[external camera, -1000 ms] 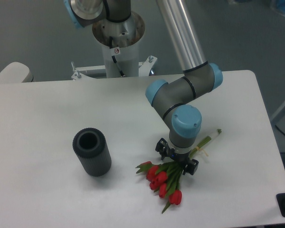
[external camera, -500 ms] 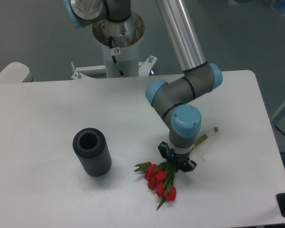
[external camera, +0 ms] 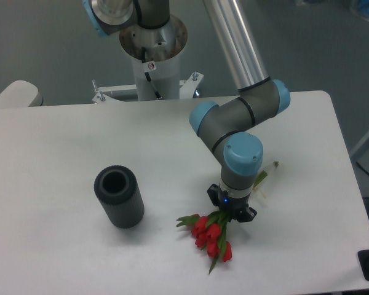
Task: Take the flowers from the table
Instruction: 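Lift the grasped tulip bouquet up off the table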
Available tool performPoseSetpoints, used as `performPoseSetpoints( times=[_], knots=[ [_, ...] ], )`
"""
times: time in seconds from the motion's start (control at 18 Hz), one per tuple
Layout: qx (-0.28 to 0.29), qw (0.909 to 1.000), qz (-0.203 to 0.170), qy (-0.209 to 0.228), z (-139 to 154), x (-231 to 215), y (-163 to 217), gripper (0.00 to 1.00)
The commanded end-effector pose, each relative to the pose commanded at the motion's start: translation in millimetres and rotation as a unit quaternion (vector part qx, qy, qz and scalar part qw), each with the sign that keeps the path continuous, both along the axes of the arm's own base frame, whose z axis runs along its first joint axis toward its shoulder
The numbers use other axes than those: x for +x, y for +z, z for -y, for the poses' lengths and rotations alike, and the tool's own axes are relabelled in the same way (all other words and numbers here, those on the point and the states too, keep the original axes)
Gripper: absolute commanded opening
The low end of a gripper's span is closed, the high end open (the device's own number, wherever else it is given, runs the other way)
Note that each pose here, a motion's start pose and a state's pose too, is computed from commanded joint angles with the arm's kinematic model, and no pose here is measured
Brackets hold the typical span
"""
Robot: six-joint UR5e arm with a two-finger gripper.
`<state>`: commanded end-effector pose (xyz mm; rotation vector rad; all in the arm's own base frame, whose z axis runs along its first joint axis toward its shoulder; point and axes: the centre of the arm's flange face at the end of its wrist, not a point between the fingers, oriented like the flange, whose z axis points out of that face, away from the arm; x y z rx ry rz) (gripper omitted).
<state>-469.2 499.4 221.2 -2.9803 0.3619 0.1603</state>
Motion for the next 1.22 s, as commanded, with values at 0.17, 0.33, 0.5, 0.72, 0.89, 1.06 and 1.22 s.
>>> performPoseSetpoints(
  times=[0.17,0.33,0.5,0.72,0.89,1.06,1.22],
  knots=[
    [0.041,0.9991,-0.003,-0.005,-10,-5,29,0.25],
    [0.118,0.9927,0.015,-0.015,-23,-5,66,0.25],
    [0.184,0.9822,0.029,-0.026,-30,-3,104,0.25],
    [0.264,0.9622,0.067,-0.008,-27,3,147,0.25],
    [0.284,0.9566,0.067,-0.006,-25,7,169,0.25],
    [0.302,0.9499,0.079,0.007,-26,9,182,0.25],
    [0.328,0.9398,0.095,0.009,-23,6,192,0.25]
  ],
)
